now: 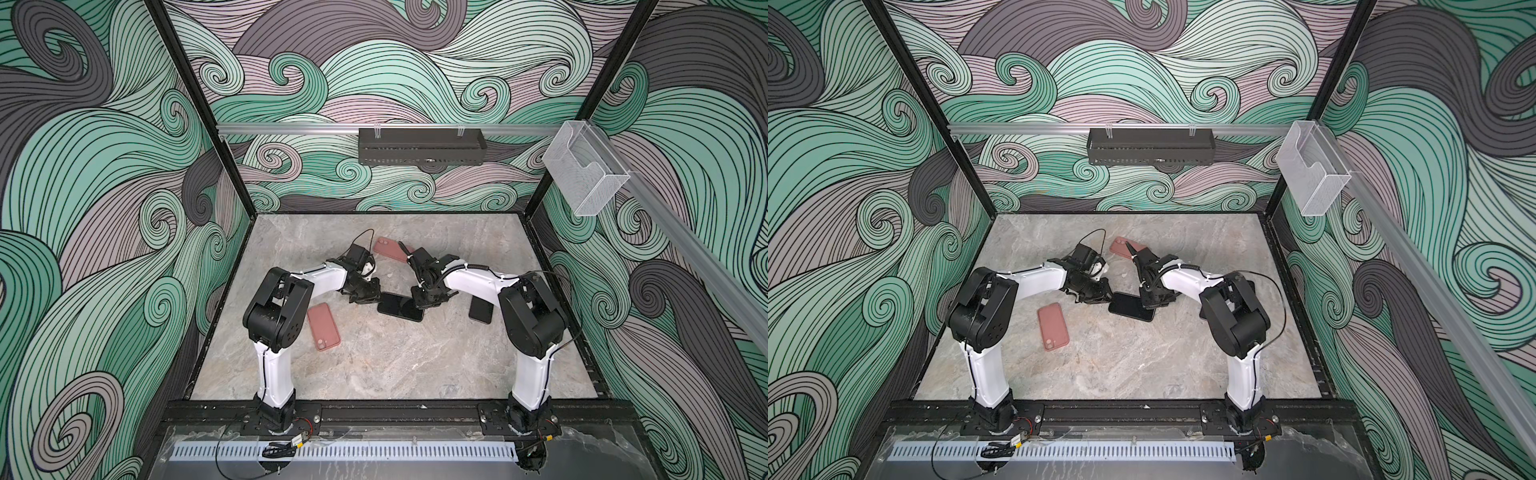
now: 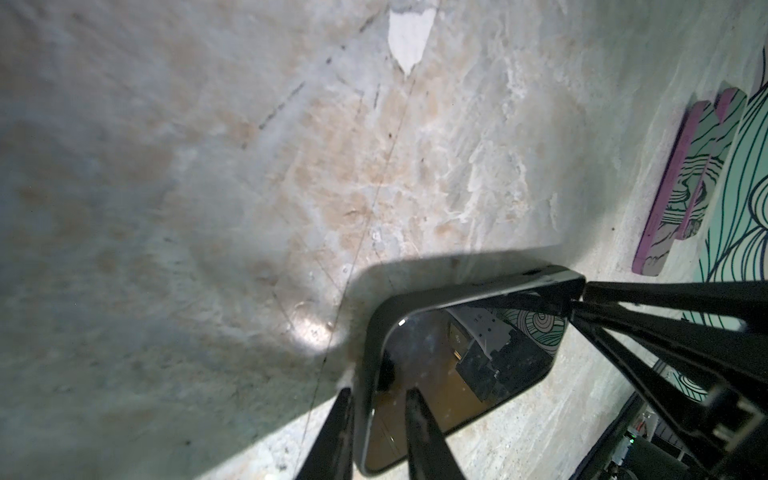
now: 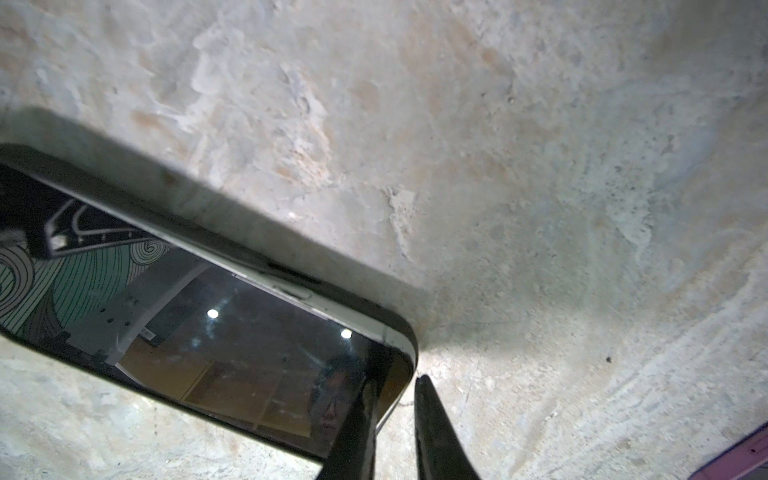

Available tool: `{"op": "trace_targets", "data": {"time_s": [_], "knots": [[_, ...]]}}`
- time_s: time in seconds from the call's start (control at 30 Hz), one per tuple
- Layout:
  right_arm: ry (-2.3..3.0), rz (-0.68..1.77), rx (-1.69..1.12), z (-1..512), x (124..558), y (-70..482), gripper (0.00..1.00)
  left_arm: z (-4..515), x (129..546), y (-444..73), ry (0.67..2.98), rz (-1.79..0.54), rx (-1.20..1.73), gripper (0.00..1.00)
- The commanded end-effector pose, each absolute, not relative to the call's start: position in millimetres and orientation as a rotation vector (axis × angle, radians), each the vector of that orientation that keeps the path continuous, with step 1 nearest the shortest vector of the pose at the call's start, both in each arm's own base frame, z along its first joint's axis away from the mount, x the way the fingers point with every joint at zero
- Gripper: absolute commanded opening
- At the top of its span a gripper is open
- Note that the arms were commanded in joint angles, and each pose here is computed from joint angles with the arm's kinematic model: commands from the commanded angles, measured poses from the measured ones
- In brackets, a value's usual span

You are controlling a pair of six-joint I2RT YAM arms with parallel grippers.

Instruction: Put the phone into the phone case

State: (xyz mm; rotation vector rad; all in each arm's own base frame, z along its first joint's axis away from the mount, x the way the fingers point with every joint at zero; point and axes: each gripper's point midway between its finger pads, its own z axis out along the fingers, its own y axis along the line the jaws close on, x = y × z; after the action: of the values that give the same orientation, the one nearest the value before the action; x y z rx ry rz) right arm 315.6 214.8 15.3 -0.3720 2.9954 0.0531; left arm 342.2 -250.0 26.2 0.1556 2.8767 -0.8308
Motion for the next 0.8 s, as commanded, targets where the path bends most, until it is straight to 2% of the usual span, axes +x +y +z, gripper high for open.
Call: {"op": "trace_targets", "data": {"time_s": [0.0, 0.77], "knots": [[3.228, -0.292, -0.374, -60, 263, 162, 0.2, 32, 338, -251, 2.876, -0.835, 0.186, 0.25], [3.341, -0.422, -0.332, -94, 233, 142, 0.17, 38, 339, -251, 2.86, -0.845, 0.209, 0.25]]}}
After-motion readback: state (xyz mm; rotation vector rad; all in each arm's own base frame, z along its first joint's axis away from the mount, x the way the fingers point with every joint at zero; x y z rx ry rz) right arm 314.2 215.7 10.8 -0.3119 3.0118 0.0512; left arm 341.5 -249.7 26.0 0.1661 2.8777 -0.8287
